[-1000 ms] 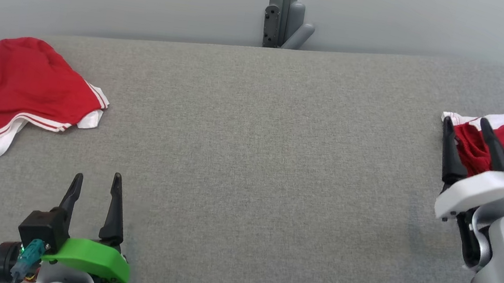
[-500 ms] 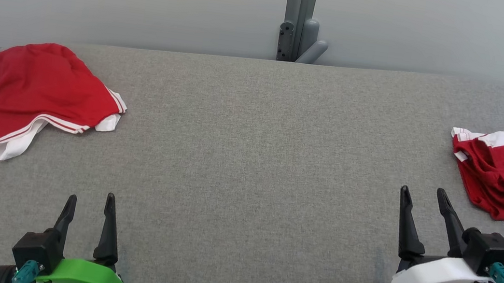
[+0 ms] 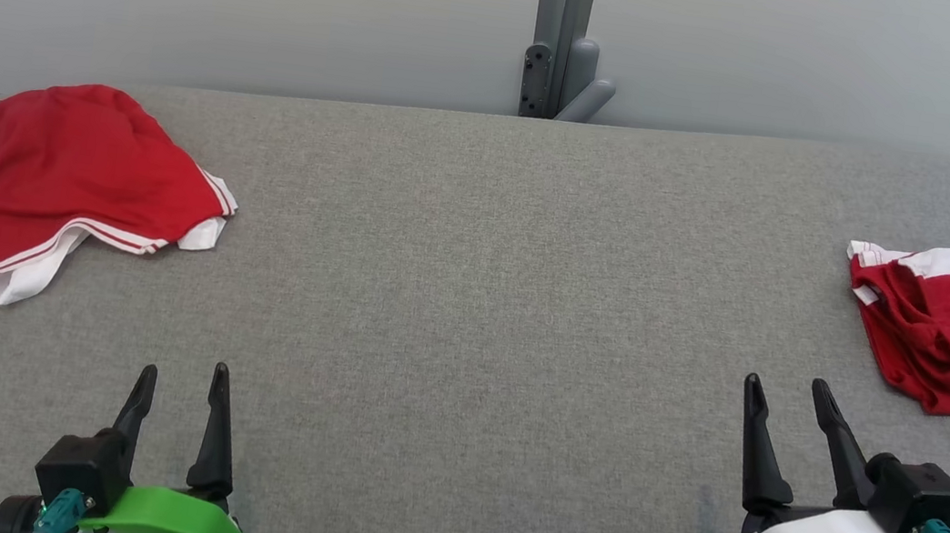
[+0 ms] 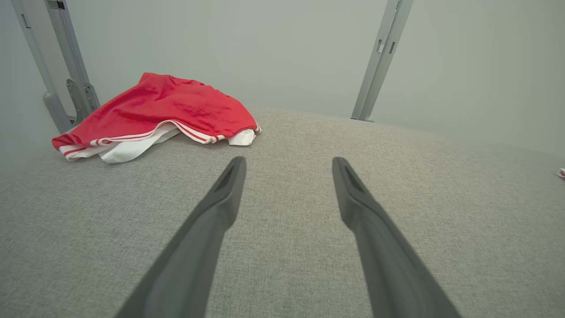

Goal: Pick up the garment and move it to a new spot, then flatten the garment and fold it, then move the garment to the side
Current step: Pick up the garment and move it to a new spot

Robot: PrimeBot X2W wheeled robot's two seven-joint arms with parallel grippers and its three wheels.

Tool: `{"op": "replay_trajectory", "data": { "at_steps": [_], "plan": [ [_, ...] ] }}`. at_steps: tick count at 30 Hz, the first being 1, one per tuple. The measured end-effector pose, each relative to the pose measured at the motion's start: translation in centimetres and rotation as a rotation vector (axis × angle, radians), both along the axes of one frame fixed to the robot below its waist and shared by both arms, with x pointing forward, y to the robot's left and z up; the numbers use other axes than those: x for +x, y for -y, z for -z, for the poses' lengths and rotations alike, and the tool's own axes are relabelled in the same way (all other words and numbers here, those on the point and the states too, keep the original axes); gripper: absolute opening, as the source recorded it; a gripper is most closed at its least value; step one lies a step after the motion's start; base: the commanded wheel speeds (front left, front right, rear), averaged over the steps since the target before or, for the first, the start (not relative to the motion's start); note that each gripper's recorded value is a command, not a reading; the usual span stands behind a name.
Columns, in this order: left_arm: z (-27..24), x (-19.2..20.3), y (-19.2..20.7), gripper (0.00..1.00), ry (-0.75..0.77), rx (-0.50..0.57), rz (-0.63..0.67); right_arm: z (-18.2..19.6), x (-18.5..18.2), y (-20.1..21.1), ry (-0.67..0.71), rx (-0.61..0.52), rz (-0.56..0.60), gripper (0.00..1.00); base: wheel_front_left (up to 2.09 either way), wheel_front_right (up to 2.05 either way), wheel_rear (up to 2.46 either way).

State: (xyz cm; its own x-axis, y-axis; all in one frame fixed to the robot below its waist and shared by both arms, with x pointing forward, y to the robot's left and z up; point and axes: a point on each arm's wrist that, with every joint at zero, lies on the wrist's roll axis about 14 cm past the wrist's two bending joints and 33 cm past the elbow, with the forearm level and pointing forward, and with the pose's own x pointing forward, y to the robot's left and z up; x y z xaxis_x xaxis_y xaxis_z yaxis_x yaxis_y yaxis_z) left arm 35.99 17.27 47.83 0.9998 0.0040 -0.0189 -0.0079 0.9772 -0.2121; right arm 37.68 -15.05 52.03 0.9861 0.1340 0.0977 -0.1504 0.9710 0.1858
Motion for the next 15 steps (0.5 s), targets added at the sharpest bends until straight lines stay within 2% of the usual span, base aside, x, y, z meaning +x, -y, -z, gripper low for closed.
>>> {"op": "replay_trajectory", "data": {
  "at_steps": [8, 15],
  "plan": [
    [-0.1, -0.1, -0.1, 1.00, 0.005, -0.001, -0.001, 0.1, -0.2, -0.4, -0.003, 0.005, -0.011, 1.00, 0.00, 0.00, 0.00],
    [-0.5, -0.9, -1.9, 1.00, 0.017, 0.003, -0.058, 0.3, 0.4, -1.7, -0.009, 0.002, -0.051, 1.00, 0.00, 0.00, 0.00]
  ]
}}
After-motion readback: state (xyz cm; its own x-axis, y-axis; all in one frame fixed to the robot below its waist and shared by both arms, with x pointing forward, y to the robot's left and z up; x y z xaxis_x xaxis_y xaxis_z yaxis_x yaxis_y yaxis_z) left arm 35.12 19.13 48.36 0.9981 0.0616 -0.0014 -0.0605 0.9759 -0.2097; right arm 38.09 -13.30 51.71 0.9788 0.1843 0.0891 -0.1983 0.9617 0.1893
